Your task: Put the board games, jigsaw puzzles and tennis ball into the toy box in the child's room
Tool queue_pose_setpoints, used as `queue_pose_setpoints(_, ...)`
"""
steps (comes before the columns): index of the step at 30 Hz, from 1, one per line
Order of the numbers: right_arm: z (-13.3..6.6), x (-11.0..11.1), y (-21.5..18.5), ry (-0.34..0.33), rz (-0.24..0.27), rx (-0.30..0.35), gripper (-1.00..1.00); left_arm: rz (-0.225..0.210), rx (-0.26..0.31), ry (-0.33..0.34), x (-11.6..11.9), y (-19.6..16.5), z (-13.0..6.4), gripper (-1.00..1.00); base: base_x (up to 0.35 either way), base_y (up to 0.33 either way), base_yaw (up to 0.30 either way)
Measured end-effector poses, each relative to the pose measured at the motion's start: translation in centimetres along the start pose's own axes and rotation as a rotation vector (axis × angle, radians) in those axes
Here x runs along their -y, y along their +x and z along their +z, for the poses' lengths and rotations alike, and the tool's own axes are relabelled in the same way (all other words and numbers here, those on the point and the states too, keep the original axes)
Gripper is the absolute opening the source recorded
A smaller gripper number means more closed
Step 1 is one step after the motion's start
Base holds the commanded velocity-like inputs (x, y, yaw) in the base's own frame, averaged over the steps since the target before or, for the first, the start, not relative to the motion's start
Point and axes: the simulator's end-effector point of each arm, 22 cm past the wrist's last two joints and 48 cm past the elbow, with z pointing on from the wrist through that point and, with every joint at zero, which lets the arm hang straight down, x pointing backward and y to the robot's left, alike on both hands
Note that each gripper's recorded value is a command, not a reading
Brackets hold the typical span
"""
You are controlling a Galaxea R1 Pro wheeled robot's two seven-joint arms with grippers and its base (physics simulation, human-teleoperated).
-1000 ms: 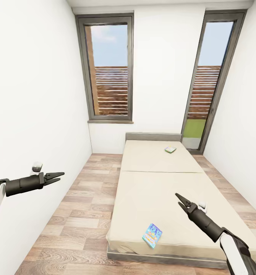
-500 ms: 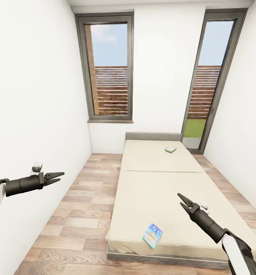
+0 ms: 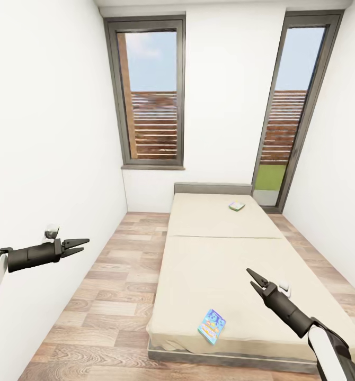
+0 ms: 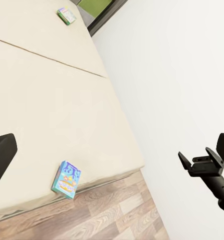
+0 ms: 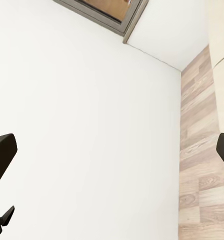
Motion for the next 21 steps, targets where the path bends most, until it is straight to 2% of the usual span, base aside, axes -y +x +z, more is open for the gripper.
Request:
queue_pose_setpoints(5, 0.2, 0.7, 0.2, 0.009, 0.003, 0.001, 1.00, 0.000, 0.000, 0.001, -0.4, 0.2, 0.3, 1.00, 0.000, 0.000, 0.000)
queue_pose_setpoints(14, 1.6, 1.3, 2.3, 0.006, 0.039, 0.014, 1.00, 0.003, -0.005, 0.001, -1.1, 0.7, 0.8, 1.00, 0.000, 0.000, 0.000)
queue_pose_setpoints(19, 2.0, 4.0, 4.1, 0.072, 0.089, 0.005, 1.00, 0.008, -0.029, 0.005, -1.3, 1.6, 1.7, 1.00, 0.000, 0.000, 0.000)
queue_pose_setpoints(21, 2.1, 5.9, 5.3, 0.114, 0.127, -0.007, 1.00, 0.009, -0.041, 0.009, -1.4, 2.1, 2.3, 1.00, 0.000, 0.000, 0.000)
